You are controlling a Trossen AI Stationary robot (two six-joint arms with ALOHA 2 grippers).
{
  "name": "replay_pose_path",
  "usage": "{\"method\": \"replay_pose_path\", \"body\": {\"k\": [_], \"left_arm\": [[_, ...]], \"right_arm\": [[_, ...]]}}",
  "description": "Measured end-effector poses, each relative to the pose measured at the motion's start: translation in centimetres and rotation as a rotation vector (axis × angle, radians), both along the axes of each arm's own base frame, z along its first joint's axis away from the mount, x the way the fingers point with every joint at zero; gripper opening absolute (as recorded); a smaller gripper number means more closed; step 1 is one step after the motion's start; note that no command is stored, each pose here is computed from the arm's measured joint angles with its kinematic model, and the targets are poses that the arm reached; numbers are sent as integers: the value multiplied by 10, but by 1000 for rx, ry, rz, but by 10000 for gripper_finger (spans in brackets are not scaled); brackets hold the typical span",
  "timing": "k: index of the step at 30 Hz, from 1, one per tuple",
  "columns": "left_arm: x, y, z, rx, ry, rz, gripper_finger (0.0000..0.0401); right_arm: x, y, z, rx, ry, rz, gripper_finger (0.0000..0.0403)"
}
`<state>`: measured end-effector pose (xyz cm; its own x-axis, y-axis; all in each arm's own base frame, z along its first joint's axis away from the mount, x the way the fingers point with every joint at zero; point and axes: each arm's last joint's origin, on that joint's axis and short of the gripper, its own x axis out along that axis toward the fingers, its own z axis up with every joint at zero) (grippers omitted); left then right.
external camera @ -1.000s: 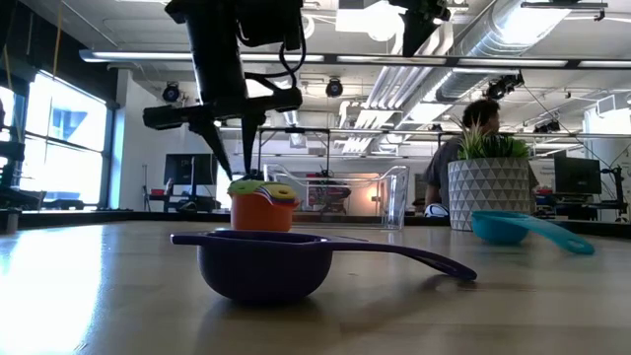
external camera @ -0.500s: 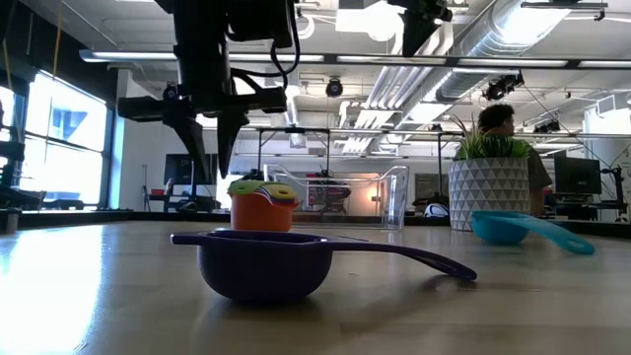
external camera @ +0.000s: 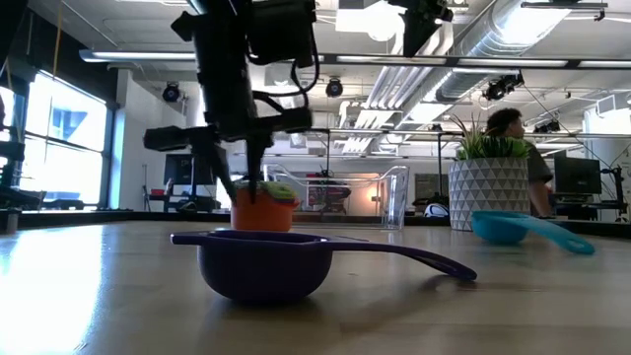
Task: Nest measuring cups in basket
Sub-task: Stack the green measuring cup on the top of the yellow measuring cup, then stack the blue measuring cup on the top of the green measuring cup
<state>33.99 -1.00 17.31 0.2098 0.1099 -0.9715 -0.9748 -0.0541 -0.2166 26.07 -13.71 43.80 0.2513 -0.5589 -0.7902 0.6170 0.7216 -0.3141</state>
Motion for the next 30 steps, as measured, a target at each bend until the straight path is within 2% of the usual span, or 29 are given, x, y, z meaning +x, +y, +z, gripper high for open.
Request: {"method": "replay_pose_path", "body": {"k": [5,13,17,22,30], "left_arm": [[9,-1,0,-4,-78,-2,78],[5,-3,2,-3,-60,-10,78],[1,-8,14,2,-82,-58,78],[-11,-16,33,33,-78,-149,78],[-42,-14,73,161,-64,-359,78]], "right_arm": [[0,0,0,-2,4,5,74],[0,0,0,-1,6,5,74],[-1,1,-1,16,11,11,74],[-2,5,-4,141,-23,26,74],[-4,14,-8,404,-106,-18,74]]}}
